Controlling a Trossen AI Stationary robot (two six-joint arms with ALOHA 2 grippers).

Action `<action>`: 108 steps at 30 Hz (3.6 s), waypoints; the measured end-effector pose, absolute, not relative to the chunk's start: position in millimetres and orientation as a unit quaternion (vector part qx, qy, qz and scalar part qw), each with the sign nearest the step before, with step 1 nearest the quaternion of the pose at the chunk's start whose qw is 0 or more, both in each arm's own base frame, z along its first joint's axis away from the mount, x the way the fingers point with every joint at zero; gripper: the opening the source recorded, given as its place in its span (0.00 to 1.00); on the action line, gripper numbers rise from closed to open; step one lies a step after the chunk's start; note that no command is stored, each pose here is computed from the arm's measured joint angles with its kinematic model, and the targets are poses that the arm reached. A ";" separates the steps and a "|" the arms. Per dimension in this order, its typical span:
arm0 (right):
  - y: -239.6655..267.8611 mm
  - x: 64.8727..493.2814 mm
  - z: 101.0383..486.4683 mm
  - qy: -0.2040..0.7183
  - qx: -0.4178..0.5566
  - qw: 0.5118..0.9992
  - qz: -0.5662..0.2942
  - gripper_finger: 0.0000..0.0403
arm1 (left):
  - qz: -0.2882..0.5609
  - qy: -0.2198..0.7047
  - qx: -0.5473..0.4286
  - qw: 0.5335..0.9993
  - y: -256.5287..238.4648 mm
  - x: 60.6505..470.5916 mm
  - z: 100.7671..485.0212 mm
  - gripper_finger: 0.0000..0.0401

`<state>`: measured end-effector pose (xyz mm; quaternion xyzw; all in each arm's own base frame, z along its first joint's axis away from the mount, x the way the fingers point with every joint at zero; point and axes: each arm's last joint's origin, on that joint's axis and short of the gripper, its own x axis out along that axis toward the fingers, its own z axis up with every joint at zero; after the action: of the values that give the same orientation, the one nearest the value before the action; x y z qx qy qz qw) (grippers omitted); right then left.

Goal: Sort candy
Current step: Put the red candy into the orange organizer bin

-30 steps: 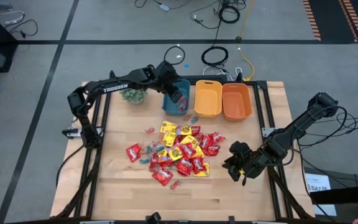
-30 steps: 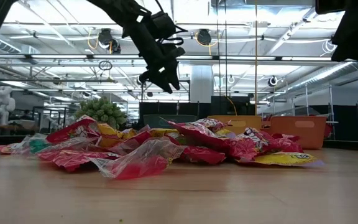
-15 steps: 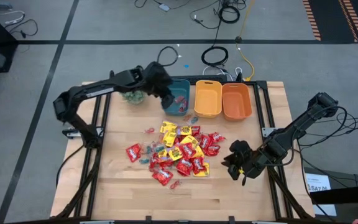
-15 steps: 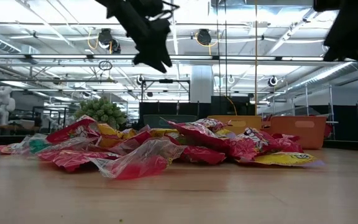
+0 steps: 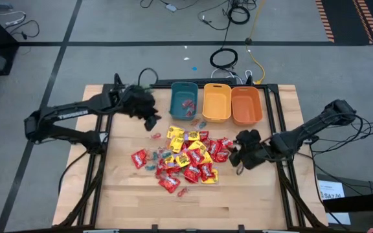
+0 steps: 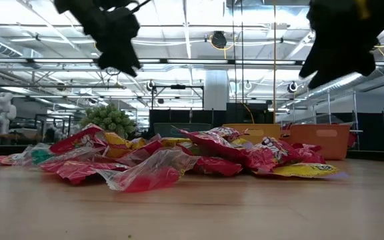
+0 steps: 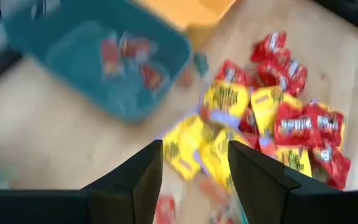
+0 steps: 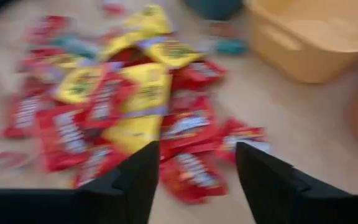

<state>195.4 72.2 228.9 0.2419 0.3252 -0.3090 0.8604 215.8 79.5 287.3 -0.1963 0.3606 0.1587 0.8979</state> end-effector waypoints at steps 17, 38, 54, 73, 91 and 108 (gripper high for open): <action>26.1 239.3 156.8 0.446 0.263 0.735 -0.437 0.68 | 0.140 0.372 -0.211 0.893 59.5 200.8 267.3 0.48; 24.8 217.1 196.7 0.436 0.399 0.710 -0.382 0.08 | 0.135 0.373 -0.213 0.893 59.0 200.6 267.3 0.48; -36.1 146.0 275.3 0.175 0.360 0.774 -0.491 0.06 | 0.138 0.369 -0.210 0.895 59.4 201.2 267.9 0.48; -61.9 140.0 275.1 0.167 0.315 0.749 -0.558 0.60 | 0.151 0.363 -0.245 0.886 59.3 201.2 268.0 0.48; -55.3 154.0 280.8 0.220 0.299 0.830 -0.416 0.66 | 0.150 0.363 -0.246 0.886 59.2 201.2 268.0 0.48; 13.3 221.2 228.3 0.445 0.254 0.849 -0.126 0.58 | 0.150 0.363 -0.246 0.886 59.3 201.2 268.1 0.48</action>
<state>221.2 13.3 228.3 0.2535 0.4454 -0.1261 0.8494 201.2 59.3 268.1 -0.2456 0.3629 0.1500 0.8863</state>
